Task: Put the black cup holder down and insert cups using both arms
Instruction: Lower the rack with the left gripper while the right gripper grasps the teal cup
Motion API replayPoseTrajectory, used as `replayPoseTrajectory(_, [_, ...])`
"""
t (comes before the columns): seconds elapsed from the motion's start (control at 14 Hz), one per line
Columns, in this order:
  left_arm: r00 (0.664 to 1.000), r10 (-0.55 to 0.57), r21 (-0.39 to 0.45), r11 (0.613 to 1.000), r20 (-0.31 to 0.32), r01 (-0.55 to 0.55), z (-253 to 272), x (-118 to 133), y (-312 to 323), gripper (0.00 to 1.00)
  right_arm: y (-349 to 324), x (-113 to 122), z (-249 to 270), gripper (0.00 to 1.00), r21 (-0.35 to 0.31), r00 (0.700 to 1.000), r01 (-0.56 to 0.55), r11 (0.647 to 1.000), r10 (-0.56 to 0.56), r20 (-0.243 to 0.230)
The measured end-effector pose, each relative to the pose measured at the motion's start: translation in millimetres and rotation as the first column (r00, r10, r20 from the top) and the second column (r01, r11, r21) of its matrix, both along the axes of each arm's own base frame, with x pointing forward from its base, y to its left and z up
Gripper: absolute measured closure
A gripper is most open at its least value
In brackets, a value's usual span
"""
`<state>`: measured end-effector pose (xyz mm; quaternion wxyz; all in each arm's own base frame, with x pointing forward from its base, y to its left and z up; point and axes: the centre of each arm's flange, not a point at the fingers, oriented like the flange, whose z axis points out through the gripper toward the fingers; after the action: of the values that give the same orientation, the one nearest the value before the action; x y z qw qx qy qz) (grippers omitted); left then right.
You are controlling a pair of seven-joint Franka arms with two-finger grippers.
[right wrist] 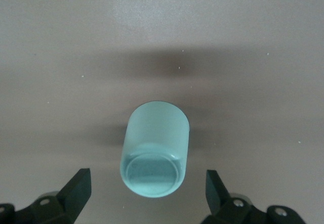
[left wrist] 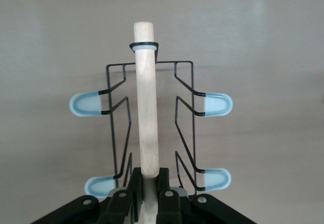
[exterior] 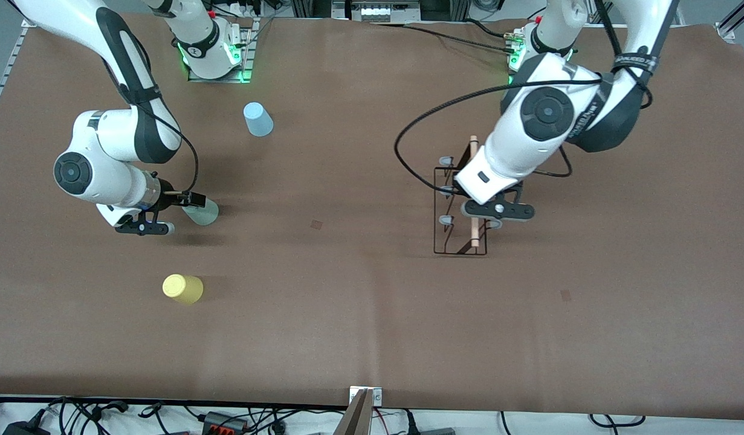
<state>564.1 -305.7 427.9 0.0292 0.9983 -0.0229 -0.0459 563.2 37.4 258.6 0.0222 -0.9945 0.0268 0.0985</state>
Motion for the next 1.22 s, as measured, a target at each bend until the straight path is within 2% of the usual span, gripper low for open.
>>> replayPoseTrajectory(0.36, [0.999,0.032,-0.020,0.999,-0.014,-0.033,-10,-22,-89,0.85,-1,-2,-23,0.00,-0.005,1.000,0.003,1.000,-0.003,-0.019])
replayPoseTrajectory(0.86, [0.997,0.056,-0.033,0.998,-0.056,-0.058,-47,-32,-156,0.85,-2,-4,-35,0.00,-0.007,0.999,0.003,1.000,-0.004,-0.042])
replayPoseTrajectory(0.93, [0.997,0.052,-0.037,0.998,-0.057,-0.055,-51,-33,-165,0.85,-2,-5,-35,0.07,-0.007,0.999,0.003,1.000,-0.003,-0.046])
replayPoseTrajectory(1.07, [0.997,0.056,-0.050,0.997,-0.052,-0.059,-56,-35,-177,0.85,-2,-5,-35,0.31,-0.007,0.999,0.003,1.000,-0.003,-0.053])
replayPoseTrajectory(1.22, [0.997,0.061,-0.069,0.996,-0.039,-0.064,-58,-33,-182,0.85,-1,-2,-32,0.34,-0.007,0.999,0.002,1.000,-0.002,-0.044])
